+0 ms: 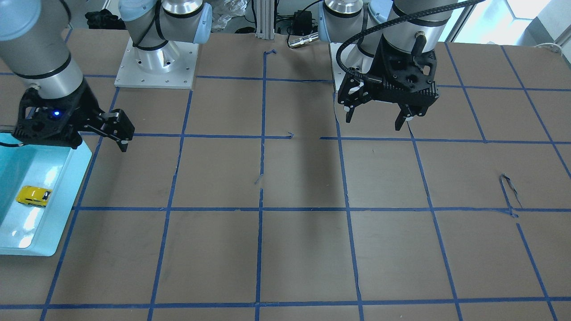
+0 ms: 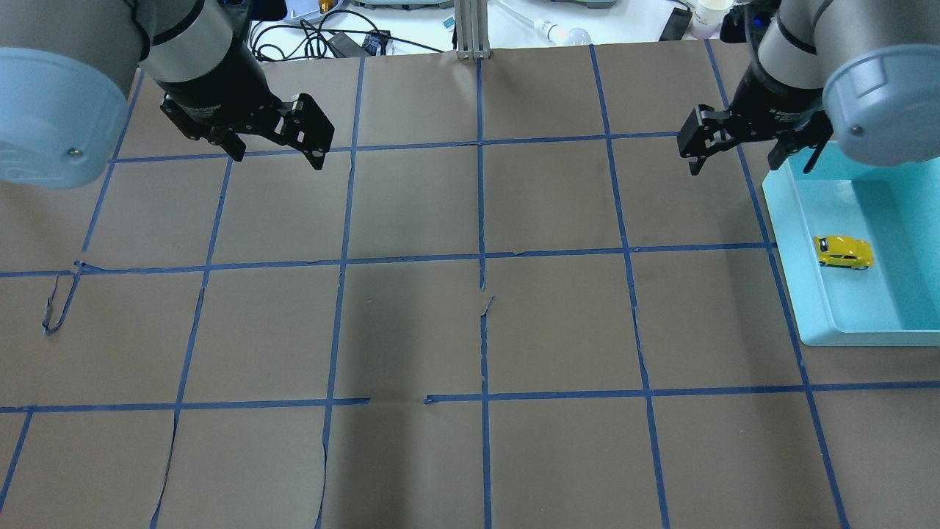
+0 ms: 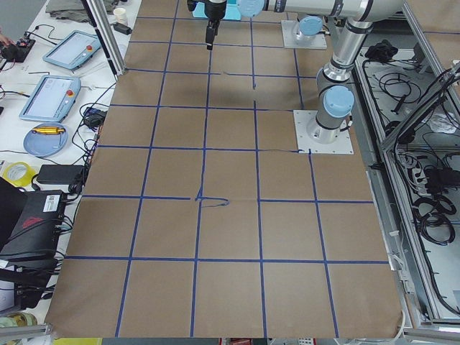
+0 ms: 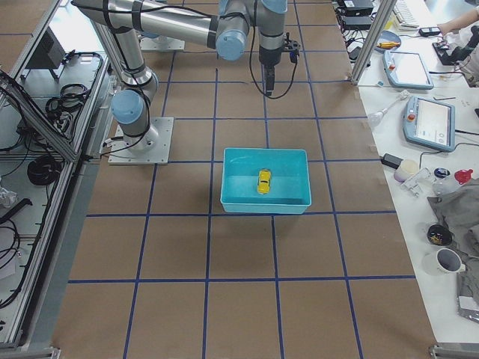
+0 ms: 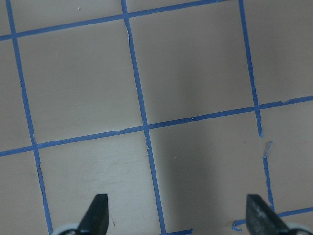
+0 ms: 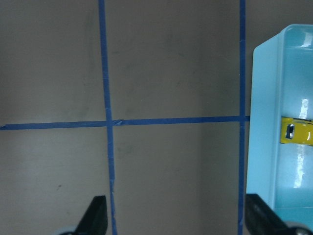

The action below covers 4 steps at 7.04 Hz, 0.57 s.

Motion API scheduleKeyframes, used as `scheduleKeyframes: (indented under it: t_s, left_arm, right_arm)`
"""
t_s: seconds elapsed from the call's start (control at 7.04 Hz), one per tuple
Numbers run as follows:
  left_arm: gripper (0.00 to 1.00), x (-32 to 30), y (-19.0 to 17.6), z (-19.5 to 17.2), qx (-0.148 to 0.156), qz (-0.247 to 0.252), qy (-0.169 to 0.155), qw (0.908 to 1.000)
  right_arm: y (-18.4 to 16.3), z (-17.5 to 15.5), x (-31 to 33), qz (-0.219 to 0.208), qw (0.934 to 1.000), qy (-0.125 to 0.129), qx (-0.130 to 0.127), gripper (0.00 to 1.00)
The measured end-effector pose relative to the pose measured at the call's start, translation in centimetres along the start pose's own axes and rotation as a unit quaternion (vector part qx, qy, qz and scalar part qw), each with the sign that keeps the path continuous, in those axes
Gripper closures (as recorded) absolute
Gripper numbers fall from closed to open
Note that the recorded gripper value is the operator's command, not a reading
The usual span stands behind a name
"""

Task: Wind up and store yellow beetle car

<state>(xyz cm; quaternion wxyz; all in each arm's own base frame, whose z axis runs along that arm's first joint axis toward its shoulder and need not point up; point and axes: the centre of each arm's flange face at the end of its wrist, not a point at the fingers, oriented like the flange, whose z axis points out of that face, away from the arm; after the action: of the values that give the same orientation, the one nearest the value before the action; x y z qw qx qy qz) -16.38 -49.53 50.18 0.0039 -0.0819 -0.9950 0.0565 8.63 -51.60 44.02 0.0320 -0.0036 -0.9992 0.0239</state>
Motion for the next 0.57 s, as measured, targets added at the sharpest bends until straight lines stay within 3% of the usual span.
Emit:
scheduleKeyframes:
  t_s: [0.57]
  left_arm:
    - [0.0, -0.1, 0.3, -0.1, -0.007, -0.002, 0.0, 1.0]
  right_arm:
    - [2.3, -6.0, -1.9, -0.01, 0.9998, -0.002, -0.018, 0.0]
